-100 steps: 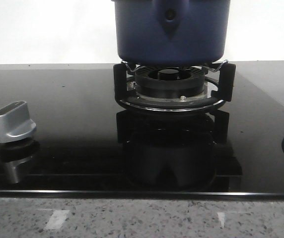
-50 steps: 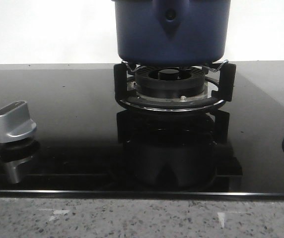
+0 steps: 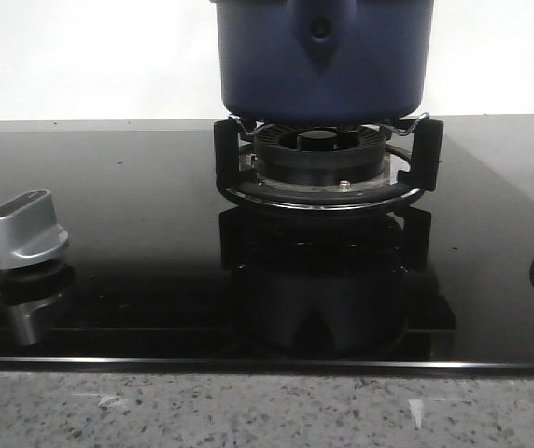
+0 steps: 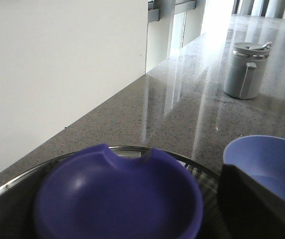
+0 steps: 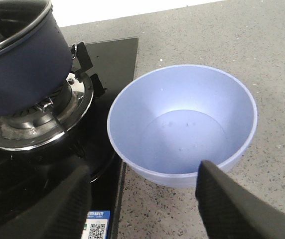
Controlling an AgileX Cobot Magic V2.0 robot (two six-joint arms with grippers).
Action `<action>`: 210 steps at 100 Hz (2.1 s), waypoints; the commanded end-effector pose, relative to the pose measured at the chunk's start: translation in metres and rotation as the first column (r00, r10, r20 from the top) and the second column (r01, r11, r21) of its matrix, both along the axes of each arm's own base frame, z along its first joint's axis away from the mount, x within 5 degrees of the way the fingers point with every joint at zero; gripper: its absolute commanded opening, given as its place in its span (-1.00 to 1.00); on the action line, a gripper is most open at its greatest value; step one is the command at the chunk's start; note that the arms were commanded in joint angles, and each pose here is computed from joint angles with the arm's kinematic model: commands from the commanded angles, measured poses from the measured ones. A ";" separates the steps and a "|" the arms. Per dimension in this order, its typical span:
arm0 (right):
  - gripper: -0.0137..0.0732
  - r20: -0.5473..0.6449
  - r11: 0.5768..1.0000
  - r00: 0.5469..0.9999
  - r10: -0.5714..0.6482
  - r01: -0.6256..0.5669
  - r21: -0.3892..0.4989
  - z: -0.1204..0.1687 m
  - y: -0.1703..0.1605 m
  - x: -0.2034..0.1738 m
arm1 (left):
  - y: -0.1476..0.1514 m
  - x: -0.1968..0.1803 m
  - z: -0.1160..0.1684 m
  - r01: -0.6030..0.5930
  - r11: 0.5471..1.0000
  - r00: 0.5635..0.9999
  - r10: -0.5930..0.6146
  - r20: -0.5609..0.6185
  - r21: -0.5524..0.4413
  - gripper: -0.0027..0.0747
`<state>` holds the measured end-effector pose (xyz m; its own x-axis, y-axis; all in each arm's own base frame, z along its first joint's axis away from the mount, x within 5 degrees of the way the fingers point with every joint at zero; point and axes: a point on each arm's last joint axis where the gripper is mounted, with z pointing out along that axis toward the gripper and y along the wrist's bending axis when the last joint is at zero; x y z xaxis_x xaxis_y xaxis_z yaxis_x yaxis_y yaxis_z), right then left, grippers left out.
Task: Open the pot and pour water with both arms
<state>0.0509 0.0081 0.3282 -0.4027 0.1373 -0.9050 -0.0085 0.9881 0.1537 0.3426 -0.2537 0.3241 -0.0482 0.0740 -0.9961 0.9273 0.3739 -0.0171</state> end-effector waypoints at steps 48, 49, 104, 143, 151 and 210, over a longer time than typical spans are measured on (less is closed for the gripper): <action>0.26 0.089 1.000 0.996 -0.008 0.008 -0.005 0.015 -0.001 0.004 | -0.005 -0.014 0.025 0.086 0.990 0.996 -0.084 0.023 -0.113 -0.54; 0.26 0.089 1.000 0.996 -0.008 0.008 -0.005 0.015 -0.001 0.004 | -0.005 -0.014 0.025 0.086 0.990 0.996 -0.084 0.023 -0.113 -0.56; 0.26 0.077 1.000 0.997 -0.010 0.011 -0.014 0.012 -0.002 0.004 | 0.001 -0.023 0.056 0.077 0.982 0.997 -0.073 0.030 -0.171 -0.52; 0.26 0.052 1.000 0.999 -0.007 0.007 -0.014 0.010 -0.001 0.003 | 0.002 -0.023 0.075 0.077 0.976 0.996 -0.066 0.058 -0.204 -0.35; 0.26 0.048 1.000 0.999 -0.006 0.007 -0.014 0.010 -0.001 0.003 | 0.003 -0.024 0.077 0.075 0.976 0.996 -0.065 0.058 -0.206 -0.34; 0.26 -0.005 1.000 1.000 0.002 -0.002 -0.015 0.005 -0.001 0.001 | 0.049 -0.051 0.106 -0.007 0.994 0.997 0.014 0.071 -0.110 -0.17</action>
